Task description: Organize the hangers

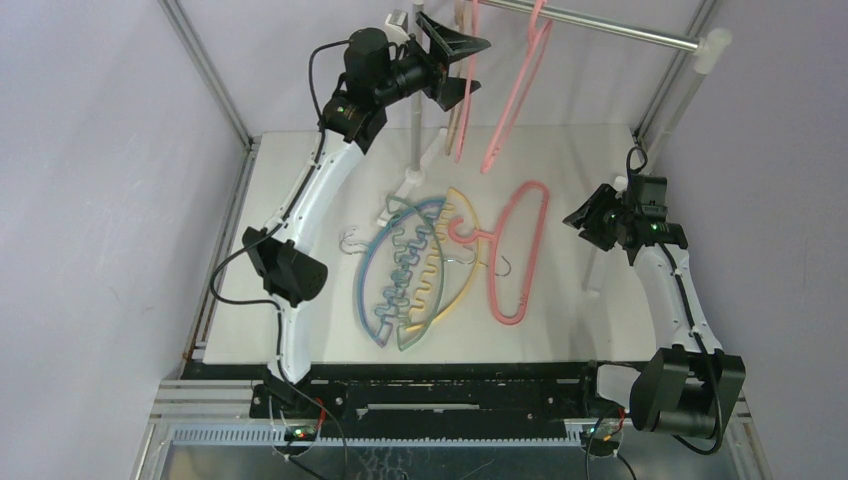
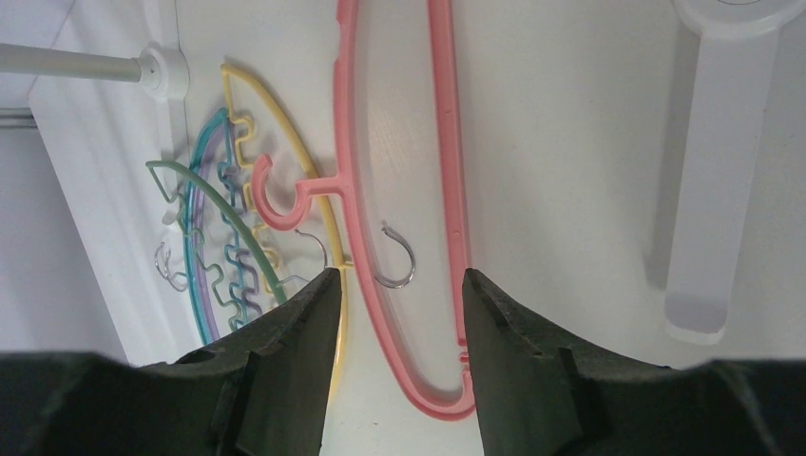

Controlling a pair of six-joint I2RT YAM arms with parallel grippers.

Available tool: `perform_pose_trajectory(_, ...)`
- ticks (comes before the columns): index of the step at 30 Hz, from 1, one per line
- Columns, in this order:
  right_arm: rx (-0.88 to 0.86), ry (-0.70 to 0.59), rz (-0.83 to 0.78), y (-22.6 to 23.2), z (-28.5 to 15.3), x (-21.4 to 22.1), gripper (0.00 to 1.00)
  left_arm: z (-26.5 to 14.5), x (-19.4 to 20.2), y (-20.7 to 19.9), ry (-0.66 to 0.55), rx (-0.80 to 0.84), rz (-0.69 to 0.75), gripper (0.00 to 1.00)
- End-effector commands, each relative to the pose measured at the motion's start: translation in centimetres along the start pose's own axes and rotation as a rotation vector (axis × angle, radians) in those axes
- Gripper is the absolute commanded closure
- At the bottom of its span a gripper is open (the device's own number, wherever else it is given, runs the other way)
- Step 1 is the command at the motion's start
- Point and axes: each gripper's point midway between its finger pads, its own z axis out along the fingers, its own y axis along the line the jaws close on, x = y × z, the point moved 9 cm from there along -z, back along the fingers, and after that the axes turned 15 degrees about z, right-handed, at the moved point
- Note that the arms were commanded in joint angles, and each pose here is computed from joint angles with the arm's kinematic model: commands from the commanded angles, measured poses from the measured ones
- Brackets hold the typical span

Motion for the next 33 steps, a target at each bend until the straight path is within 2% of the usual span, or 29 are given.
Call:
perform_pose_trajectory(1, -0.05, -0.036, -0.011, 1.0, -0.5, -0.8, 0.42, -2.9, -0.1, -3.5, -0.027, 0.033, 0.163, 0.01)
perform_pose_trajectory(8, -0.054, -0.035, -0.012, 1.0, -0.7, -0.7, 0.42, -6.0, -0.8, -4.2, -0.042, -0.032, 0.305, 0.01)
perform_pose_trajectory(17, -0.077, -0.018, -0.047, 1.8, -1.0, 0.3, 0.42, -9.6, -0.2, -2.8, 0.002, -0.239, 0.552, 0.0)
perform_pose_trajectory(24, -0.066, 0.086, -0.176, 3.8, 0.3, 4.5, 0.42, -15.8, 0.5, -3.1, -0.038, -0.431, 0.786, 0.0)
perform_pose_trajectory(29, -0.04, 0.167, -0.258, 5.0, 1.9, 7.3, 0.43, -20.2, 1.5, -1.9, -0.057, -0.517, 0.832, 0.0)
perform_pose_trajectory(33, 0.012, 0.218, -0.3, 5.0, 3.4, 9.4, 0.44, -22.7, 2.5, -0.8, -0.073, -0.549, 0.817, 0.01)
